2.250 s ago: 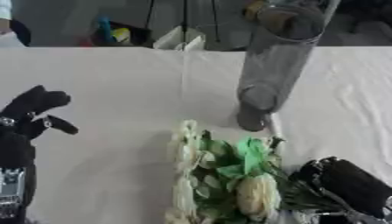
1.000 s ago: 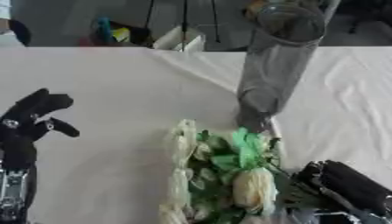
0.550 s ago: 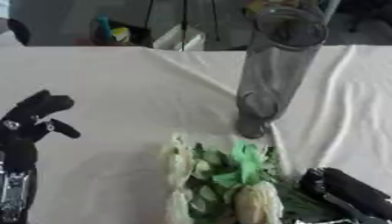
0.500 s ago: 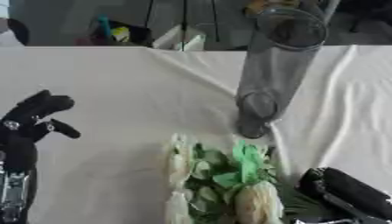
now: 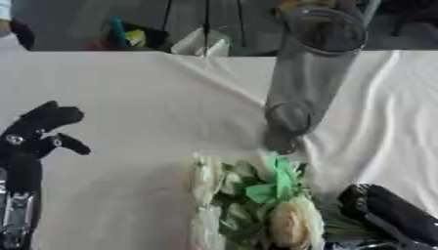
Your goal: Arrange flowers into the vase.
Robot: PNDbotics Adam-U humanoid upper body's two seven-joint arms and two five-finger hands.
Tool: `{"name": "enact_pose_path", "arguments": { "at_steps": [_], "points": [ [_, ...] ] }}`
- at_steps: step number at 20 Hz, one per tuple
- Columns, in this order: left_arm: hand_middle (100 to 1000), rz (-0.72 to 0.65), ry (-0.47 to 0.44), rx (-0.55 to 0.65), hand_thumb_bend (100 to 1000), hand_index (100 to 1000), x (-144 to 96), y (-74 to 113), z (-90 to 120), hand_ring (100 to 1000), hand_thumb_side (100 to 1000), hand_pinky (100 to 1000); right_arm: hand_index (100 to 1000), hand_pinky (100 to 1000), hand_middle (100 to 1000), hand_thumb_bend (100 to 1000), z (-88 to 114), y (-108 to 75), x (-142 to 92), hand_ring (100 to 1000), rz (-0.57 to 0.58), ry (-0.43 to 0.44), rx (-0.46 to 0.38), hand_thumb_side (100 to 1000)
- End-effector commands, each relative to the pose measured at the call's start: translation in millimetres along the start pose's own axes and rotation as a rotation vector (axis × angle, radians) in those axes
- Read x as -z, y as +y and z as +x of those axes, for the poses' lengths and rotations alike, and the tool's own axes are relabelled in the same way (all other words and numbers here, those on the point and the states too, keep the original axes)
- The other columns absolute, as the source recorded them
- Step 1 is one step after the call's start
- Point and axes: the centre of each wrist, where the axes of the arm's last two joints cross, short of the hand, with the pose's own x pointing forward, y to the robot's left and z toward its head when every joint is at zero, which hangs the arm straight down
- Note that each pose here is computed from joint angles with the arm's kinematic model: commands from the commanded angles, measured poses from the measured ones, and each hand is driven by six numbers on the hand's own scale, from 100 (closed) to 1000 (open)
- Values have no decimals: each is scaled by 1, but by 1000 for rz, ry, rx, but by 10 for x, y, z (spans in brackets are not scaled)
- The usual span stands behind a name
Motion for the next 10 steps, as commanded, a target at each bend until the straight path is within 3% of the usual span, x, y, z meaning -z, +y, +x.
{"name": "enact_pose_path", "arguments": {
  "at_steps": [1,4,10],
  "points": [
    [730,-6,-29,-2,100,898,51,3,50,769,1000,479,100,100,100,272,-47,-129,3,100,-30,5,-60,769],
    [730,-8,-27,-1,100,898,52,4,50,770,1000,479,100,100,100,369,-49,-164,19,100,-65,18,-61,748],
    [730,-12,-24,2,100,899,49,5,50,770,1000,479,100,100,100,389,-50,-279,60,100,-169,41,-24,807]
  ]
}}
